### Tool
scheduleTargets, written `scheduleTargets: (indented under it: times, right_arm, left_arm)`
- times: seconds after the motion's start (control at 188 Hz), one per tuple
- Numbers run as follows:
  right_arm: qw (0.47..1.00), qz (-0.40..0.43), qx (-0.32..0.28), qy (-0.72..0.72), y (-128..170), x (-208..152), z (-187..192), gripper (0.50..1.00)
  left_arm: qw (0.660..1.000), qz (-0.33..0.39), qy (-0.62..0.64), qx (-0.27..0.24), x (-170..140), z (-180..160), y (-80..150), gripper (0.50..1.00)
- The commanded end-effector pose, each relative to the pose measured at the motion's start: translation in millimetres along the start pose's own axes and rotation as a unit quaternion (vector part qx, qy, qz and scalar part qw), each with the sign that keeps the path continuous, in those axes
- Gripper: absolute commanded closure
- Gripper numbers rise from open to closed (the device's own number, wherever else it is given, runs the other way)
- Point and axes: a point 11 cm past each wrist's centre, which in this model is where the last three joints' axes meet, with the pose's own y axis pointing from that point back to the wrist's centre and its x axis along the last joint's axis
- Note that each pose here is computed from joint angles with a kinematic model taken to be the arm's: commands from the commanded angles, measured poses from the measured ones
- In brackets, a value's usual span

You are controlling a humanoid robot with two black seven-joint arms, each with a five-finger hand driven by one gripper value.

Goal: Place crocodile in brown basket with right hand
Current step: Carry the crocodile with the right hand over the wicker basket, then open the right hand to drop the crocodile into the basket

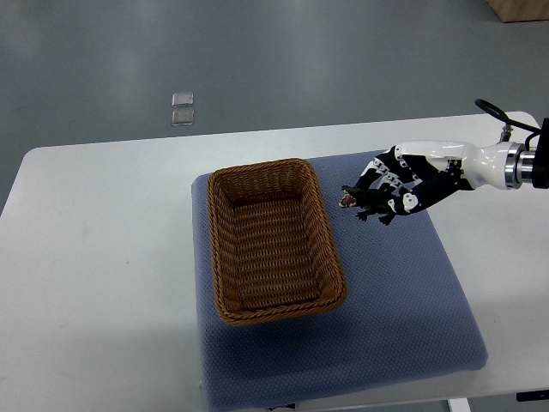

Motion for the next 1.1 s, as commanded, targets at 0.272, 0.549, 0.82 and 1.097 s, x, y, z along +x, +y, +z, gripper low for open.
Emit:
scheduleTargets:
  times: [0.272,0.549,0.82,1.097]
  right_arm:
    - [0.998,0.032,0.027,0.047,-57,13,-29,0.871]
    - [0.997,0.010,0.005,0.075,-112,-6,-27,0.871]
    - [0.997,0.000,0.000,0.082,-149,-23,-26,0.869]
    - [0.995,-0.008,-0.021,0.094,-164,-35,-12,0.869]
  left_arm:
    - [1.000,0.000,0.000,0.000,0,0,0,0.500]
    - [1.000,-0.001,0.000,-0.001,0,1,0,0.500]
    - [1.000,0.000,-0.001,-0.001,0,1,0,0.500]
    - [1.000,0.000,0.000,0.000,0,0,0,0.500]
